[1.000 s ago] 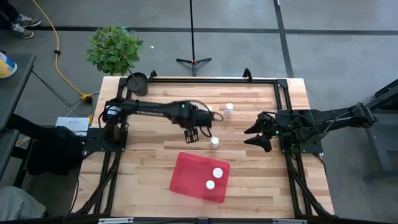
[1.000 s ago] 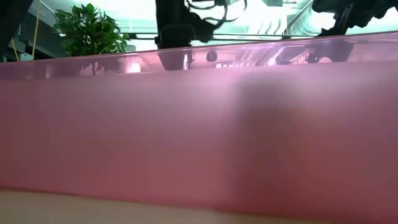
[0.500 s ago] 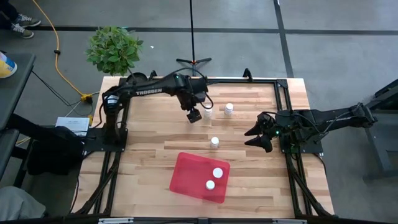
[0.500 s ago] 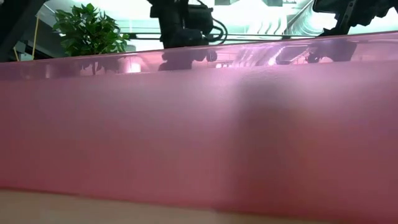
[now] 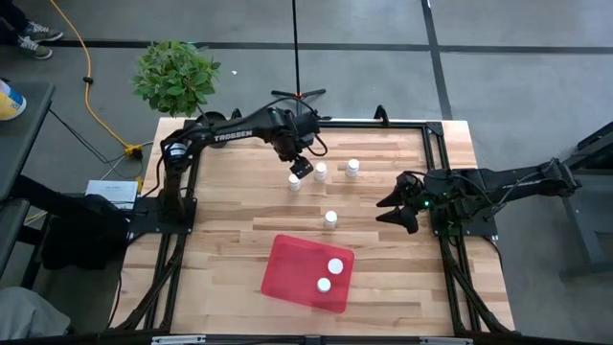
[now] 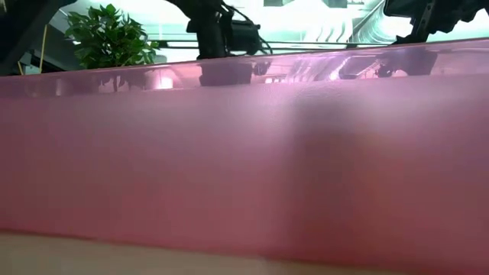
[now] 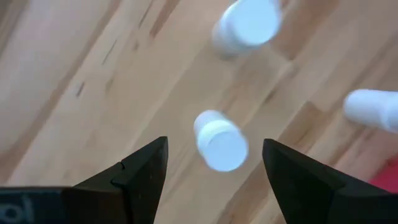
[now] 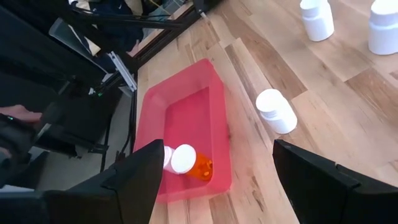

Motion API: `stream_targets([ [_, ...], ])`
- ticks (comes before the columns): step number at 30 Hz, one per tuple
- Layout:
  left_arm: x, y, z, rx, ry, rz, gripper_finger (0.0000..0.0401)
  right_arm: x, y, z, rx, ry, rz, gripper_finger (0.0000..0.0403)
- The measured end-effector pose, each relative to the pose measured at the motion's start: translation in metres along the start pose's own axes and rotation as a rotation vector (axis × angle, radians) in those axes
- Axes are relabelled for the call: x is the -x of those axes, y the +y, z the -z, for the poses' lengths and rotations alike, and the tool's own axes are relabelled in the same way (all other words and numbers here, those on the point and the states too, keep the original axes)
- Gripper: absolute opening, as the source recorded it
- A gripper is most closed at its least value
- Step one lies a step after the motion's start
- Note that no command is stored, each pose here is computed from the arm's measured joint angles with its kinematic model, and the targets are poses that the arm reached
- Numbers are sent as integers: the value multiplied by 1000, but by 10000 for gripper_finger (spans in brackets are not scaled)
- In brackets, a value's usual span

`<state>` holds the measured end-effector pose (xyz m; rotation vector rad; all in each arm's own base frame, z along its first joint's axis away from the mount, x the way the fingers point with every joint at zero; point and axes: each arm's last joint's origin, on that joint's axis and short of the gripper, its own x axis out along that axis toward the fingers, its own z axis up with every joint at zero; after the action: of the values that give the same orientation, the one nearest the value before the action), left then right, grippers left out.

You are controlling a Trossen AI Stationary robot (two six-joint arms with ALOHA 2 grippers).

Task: Pick and place pill bottles into a basket
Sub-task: Put the white medicine bottle into the red container

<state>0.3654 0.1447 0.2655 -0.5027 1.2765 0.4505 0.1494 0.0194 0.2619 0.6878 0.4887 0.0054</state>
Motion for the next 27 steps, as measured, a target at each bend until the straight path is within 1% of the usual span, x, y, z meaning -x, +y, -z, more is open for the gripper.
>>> stream_targets([
  [3,-5,1,-1,53,0,-51,294,0,0,0,-2,-1,0,291],
  [6,-8,3,0,137,9,-118,294,0,0,0,-17,-3,4,291],
  [9,-12,4,1,208,21,-145,294,0,0,0,-21,-8,11,291],
  [12,-14,4,-1,250,9,-141,294,0,-1,0,-28,-14,18,291],
  [17,-27,0,-1,316,73,-84,294,0,-1,0,-29,-17,20,291],
  [19,-33,-1,0,336,105,-81,294,0,-1,0,-29,-17,21,291],
  [22,-40,-7,1,340,120,-79,294,0,-1,0,-33,-17,23,291],
  [27,-43,-18,3,315,120,-69,294,0,-1,-1,-36,-28,39,291],
])
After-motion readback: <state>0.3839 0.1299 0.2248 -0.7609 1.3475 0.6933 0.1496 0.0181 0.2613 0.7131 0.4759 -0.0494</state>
